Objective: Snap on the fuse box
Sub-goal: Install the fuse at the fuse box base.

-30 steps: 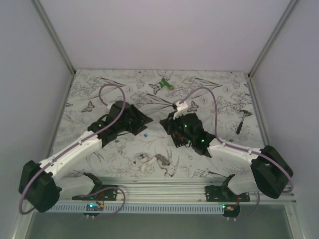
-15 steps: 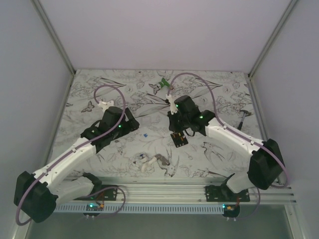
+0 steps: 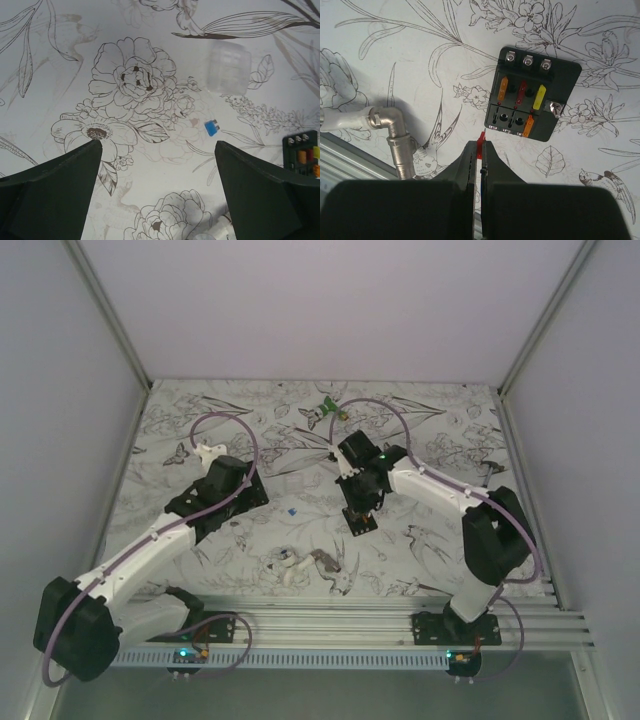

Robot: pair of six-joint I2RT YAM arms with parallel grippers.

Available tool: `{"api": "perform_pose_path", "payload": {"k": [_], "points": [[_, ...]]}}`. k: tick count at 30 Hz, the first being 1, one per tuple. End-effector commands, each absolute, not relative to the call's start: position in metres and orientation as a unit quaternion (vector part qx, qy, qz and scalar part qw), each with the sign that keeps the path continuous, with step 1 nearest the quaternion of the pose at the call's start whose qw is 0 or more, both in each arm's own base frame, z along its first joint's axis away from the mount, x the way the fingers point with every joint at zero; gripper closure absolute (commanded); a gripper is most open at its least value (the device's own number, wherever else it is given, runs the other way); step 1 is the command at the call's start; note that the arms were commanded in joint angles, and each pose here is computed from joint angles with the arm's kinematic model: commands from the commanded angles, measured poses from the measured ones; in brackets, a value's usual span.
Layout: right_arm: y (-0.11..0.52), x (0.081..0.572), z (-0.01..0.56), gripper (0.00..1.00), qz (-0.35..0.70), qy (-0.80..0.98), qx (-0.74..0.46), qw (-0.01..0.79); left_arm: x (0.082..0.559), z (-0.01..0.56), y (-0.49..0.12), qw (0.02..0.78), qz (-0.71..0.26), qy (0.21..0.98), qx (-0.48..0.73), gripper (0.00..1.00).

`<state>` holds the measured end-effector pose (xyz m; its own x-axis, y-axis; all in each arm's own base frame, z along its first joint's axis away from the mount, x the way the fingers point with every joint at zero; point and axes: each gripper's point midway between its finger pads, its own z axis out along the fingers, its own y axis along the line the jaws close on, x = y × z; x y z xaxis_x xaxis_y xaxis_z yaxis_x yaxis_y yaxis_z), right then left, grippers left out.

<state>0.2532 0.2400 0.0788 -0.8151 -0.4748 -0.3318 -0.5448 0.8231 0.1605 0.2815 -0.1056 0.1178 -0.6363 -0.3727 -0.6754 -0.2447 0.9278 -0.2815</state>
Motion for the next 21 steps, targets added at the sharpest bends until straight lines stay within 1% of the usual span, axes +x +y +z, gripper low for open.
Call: {"api": "perform_pose_path", "payload": {"k": [1,7,12,21], "points": [[0.237,0.258,0.079,1.00,0.108,0.948,-0.272,0.123,0.278,0.102,-0.091,0.369,-0.045,0.913,-0.169,0.00],[0.230,0.264,0.073,1.00,0.086,0.952,-0.266,0.129,0.279,0.096,-0.088,0.358,-0.041,0.916,-0.177,0.00],[0.228,0.265,0.062,1.00,0.089,0.954,-0.261,0.121,0.279,0.093,-0.089,0.351,-0.041,0.919,-0.176,0.00],[0.228,0.268,0.050,1.00,0.119,0.956,-0.238,0.120,0.279,0.091,-0.089,0.346,-0.045,0.920,-0.179,0.01]]}}
